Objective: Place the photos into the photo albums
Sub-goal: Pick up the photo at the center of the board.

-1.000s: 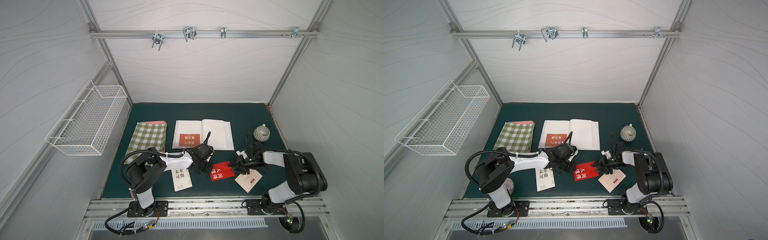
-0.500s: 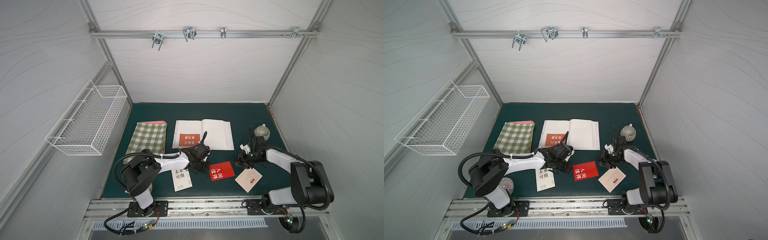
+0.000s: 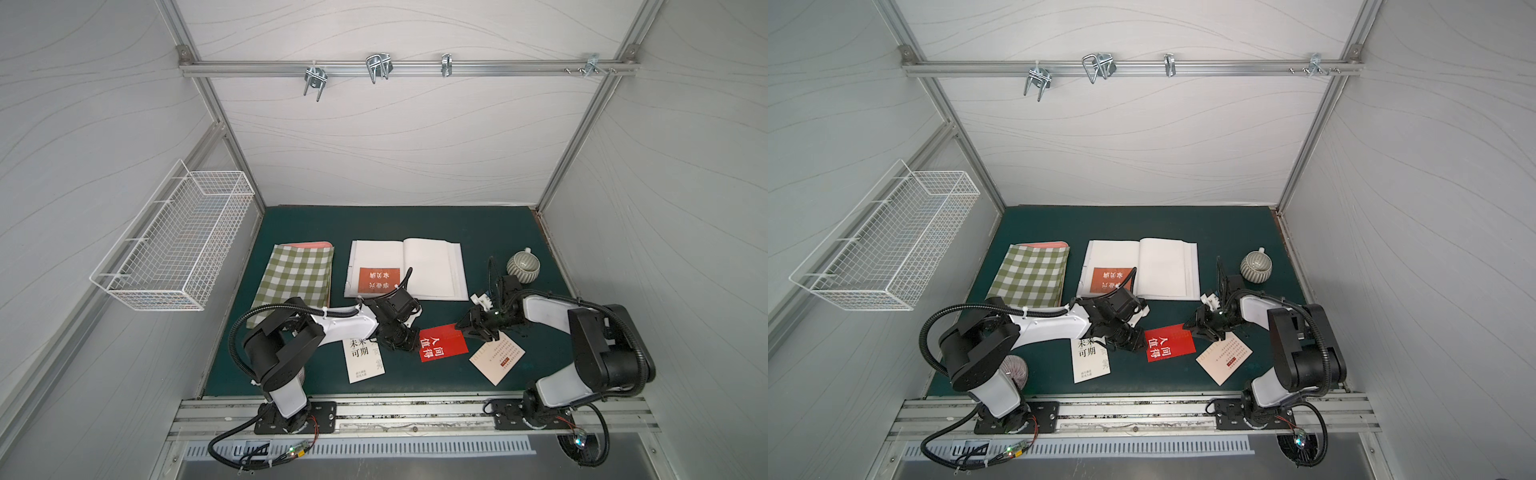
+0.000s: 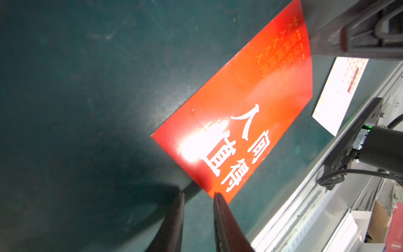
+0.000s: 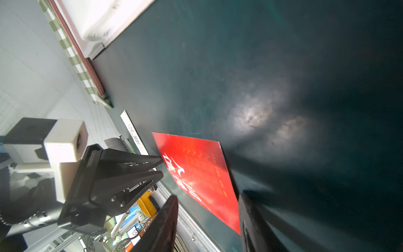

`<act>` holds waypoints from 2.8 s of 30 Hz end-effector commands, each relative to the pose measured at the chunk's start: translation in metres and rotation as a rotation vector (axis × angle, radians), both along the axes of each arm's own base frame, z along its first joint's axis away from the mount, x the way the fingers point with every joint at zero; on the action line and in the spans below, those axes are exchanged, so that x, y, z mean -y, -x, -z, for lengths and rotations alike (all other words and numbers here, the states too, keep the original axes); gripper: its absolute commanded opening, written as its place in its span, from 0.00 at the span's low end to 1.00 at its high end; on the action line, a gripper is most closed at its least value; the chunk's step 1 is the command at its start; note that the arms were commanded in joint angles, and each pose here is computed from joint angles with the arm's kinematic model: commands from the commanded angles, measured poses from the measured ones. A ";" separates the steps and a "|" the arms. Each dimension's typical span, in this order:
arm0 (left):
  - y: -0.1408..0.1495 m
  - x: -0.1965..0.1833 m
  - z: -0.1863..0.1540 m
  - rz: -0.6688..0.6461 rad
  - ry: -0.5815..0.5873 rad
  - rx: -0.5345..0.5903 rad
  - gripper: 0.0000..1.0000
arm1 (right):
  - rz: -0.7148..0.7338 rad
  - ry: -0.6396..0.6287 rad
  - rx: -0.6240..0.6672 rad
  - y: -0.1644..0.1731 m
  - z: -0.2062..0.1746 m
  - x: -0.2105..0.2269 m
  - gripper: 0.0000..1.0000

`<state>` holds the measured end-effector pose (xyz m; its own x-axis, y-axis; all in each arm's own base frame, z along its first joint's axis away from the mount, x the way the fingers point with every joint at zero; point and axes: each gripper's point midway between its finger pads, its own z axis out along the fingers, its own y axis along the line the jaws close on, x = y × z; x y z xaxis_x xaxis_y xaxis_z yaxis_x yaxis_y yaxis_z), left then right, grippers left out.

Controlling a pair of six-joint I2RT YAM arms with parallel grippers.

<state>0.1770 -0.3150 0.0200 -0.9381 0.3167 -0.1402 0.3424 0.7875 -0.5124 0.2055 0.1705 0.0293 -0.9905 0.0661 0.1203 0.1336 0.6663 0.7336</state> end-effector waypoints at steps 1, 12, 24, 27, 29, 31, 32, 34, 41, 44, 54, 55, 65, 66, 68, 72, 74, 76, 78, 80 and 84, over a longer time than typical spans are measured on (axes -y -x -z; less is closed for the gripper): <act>0.010 -0.012 0.017 -0.024 -0.038 -0.078 0.28 | 0.000 0.030 -0.077 0.021 0.016 0.003 0.48; 0.004 -0.048 0.032 -0.124 -0.142 -0.082 0.28 | 0.031 -0.116 -0.094 0.036 0.006 -0.009 0.48; -0.005 -0.086 0.036 -0.238 -0.256 -0.037 0.28 | 0.098 0.124 0.005 0.027 0.006 0.021 0.48; -0.006 -0.077 0.030 -0.205 -0.209 -0.044 0.28 | 0.098 0.171 0.059 0.020 0.006 0.028 0.48; -0.003 -0.066 0.026 -0.171 -0.159 -0.074 0.28 | 0.084 0.168 0.070 0.018 0.007 0.026 0.48; 0.000 -0.060 0.025 -0.148 -0.143 -0.105 0.28 | 0.045 0.175 0.075 0.020 0.010 0.021 0.47; 0.002 -0.058 0.026 -0.137 -0.141 -0.121 0.28 | 0.016 0.186 0.076 0.021 0.013 0.018 0.47; 0.003 -0.058 0.027 -0.129 -0.151 -0.135 0.28 | -0.033 0.186 0.072 0.024 0.015 0.009 0.46; 0.003 -0.055 0.025 -0.121 -0.149 -0.148 0.28 | -0.101 0.226 0.046 0.029 0.024 0.000 0.46; 0.002 -0.055 0.026 -0.114 -0.157 -0.151 0.28 | -0.105 0.211 0.057 0.030 0.021 -0.001 0.46; 0.009 -0.052 0.028 -0.147 -0.124 -0.195 0.28 | -0.115 0.081 0.048 0.045 0.016 -0.014 0.46; 0.009 -0.052 0.028 -0.152 -0.117 -0.195 0.28 | -0.116 0.072 0.044 0.046 0.016 -0.015 0.46; 0.013 -0.052 0.041 -0.168 -0.124 -0.226 0.27 | -0.094 -0.030 0.068 0.046 0.006 -0.025 0.46; 0.013 -0.053 0.042 -0.171 -0.128 -0.230 0.27 | -0.089 -0.049 0.071 0.046 0.004 -0.027 0.46; 0.014 -0.055 0.045 -0.176 -0.129 -0.232 0.27 | -0.075 -0.078 0.070 0.045 0.002 -0.030 0.45; 0.018 -0.059 0.049 -0.177 -0.142 -0.234 0.27 | -0.059 -0.150 0.058 0.046 -0.004 -0.037 0.44; 0.018 -0.060 0.050 -0.180 -0.142 -0.236 0.27 | -0.056 -0.175 0.053 0.048 -0.007 -0.039 0.42; 0.019 -0.061 0.052 -0.180 -0.143 -0.237 0.27 | -0.048 -0.188 0.057 0.049 -0.012 -0.039 0.40; 0.020 -0.062 0.053 -0.181 -0.142 -0.237 0.27 | -0.046 -0.193 0.073 0.049 -0.017 -0.039 0.36; 0.021 -0.063 0.054 -0.181 -0.147 -0.237 0.27 | -0.044 -0.190 0.091 0.049 -0.021 -0.037 0.35; 0.022 -0.067 0.054 -0.188 -0.160 -0.232 0.27 | -0.038 -0.193 0.115 0.050 -0.027 -0.036 0.33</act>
